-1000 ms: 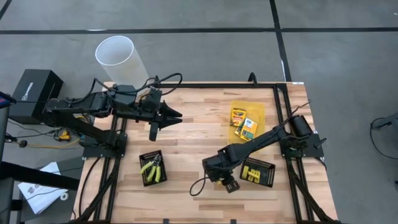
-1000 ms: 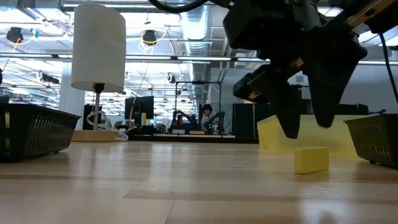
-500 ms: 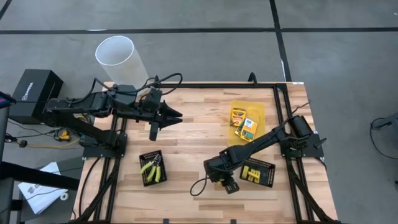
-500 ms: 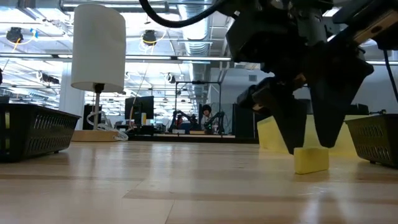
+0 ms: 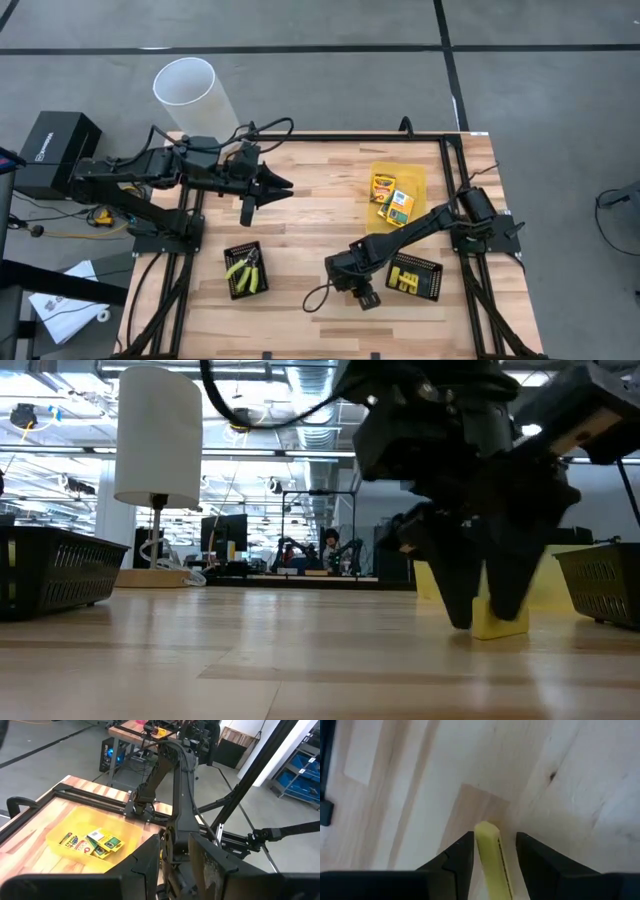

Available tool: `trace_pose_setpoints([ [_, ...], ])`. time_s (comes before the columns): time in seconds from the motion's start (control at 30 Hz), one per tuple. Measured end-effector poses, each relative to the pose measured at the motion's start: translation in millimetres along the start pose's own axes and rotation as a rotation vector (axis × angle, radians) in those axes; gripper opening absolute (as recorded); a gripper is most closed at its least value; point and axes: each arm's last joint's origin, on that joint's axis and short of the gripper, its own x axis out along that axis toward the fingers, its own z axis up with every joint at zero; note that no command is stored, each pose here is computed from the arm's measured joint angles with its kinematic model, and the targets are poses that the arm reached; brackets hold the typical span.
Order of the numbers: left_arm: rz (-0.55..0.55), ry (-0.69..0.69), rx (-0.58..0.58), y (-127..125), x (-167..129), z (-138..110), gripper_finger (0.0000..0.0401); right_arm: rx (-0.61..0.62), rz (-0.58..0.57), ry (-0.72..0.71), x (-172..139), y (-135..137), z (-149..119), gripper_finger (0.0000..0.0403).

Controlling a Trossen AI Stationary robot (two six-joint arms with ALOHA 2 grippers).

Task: Pick & Place School Supplies
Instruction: Put the eraser into the right black bin

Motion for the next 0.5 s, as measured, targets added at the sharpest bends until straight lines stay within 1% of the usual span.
trace_pose_setpoints([
  [0.1,0.002,0.004,-0.002,0,0,0,0.0099,-0.012,-0.010,-0.005,1,-1,0,0.0137],
  [0.2,0.003,0.007,-0.002,0,0,-1,0.0099,-0.001,-0.028,-0.006,0,-5,0,0.0124],
  [0.4,0.005,0.013,-0.002,0,0,-1,0.0099,0.017,-0.031,-0.006,-2,-12,0,0.0089],
  [0.5,0.005,0.014,-0.002,0,0,-1,0.0099,0.019,-0.032,-0.001,-3,-15,-1,0.0061],
])
